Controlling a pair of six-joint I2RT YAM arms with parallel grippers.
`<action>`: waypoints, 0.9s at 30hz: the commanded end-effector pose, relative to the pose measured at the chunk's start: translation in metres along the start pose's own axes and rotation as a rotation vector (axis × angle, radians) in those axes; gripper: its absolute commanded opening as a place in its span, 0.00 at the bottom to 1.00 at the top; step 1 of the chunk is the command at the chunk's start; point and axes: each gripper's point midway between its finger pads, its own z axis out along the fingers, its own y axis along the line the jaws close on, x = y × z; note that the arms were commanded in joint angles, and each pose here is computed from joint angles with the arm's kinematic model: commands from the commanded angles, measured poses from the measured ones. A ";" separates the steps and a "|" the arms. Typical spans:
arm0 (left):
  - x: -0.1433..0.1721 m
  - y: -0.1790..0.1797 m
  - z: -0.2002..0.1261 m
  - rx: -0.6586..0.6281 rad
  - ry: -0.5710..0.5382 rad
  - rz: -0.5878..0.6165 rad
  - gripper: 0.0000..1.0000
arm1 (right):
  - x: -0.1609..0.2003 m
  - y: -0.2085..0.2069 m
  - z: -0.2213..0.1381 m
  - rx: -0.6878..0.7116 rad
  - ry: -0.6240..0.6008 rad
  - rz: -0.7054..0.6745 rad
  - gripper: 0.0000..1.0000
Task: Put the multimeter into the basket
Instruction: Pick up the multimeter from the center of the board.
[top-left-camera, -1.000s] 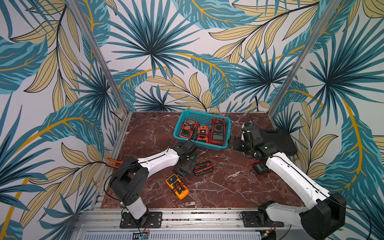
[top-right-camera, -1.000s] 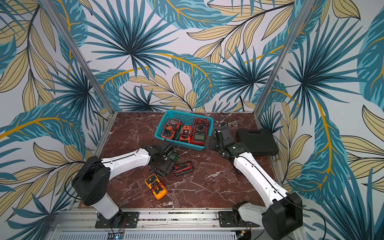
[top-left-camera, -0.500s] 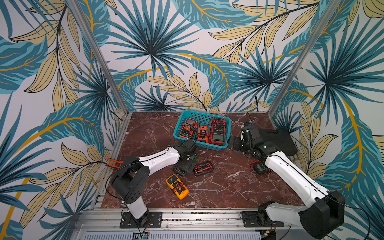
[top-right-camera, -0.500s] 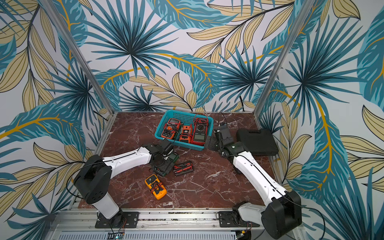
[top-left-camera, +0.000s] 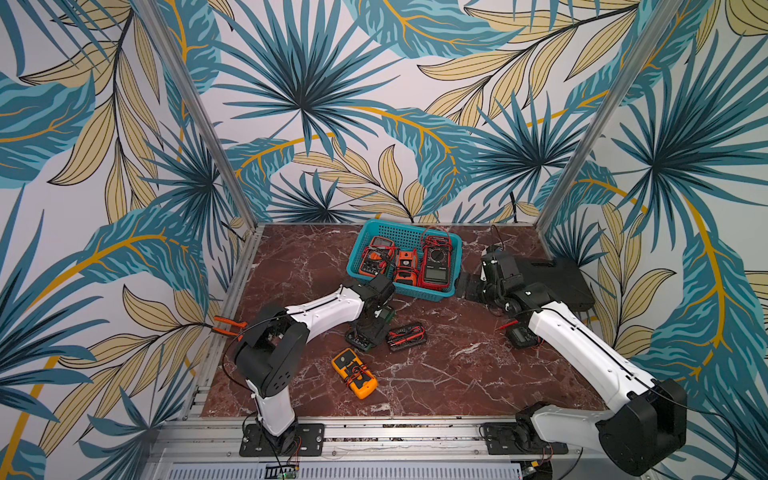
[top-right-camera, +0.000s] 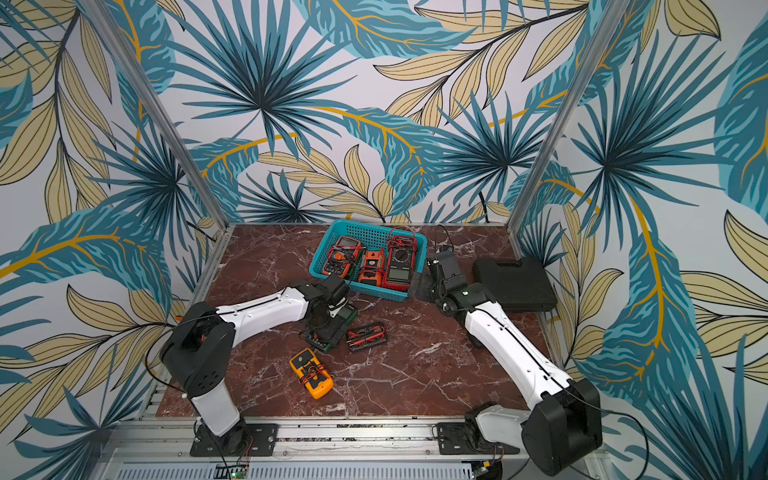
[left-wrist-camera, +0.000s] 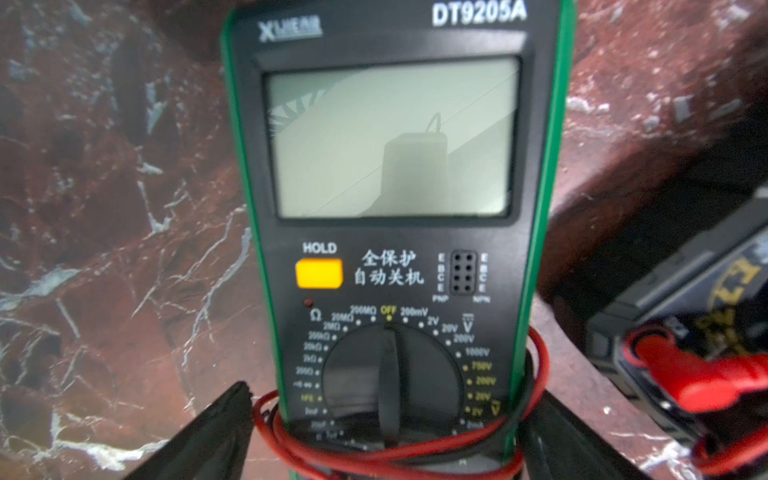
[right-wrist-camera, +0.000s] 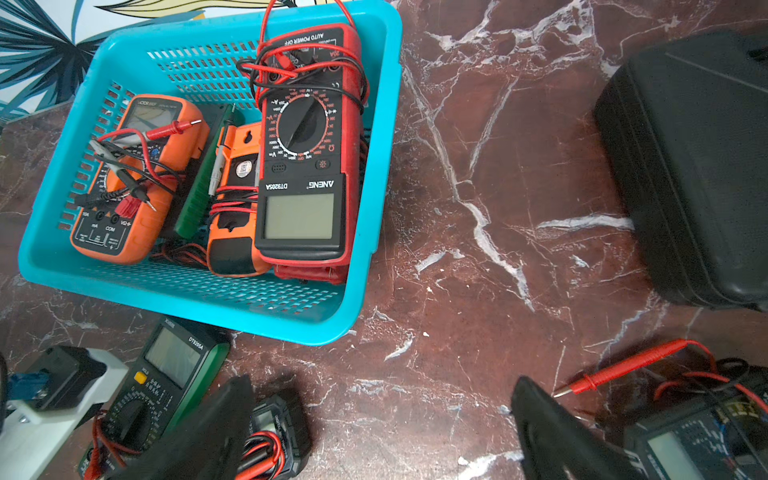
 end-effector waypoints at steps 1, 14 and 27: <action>-0.005 -0.003 0.005 0.024 0.012 0.022 1.00 | -0.007 0.001 -0.005 0.006 -0.021 -0.012 0.99; 0.022 -0.006 0.035 0.034 0.108 -0.005 0.91 | -0.007 0.001 -0.005 0.007 -0.023 -0.014 1.00; 0.004 0.003 0.003 0.015 -0.010 -0.064 0.00 | -0.010 0.000 -0.010 0.006 -0.040 -0.014 0.99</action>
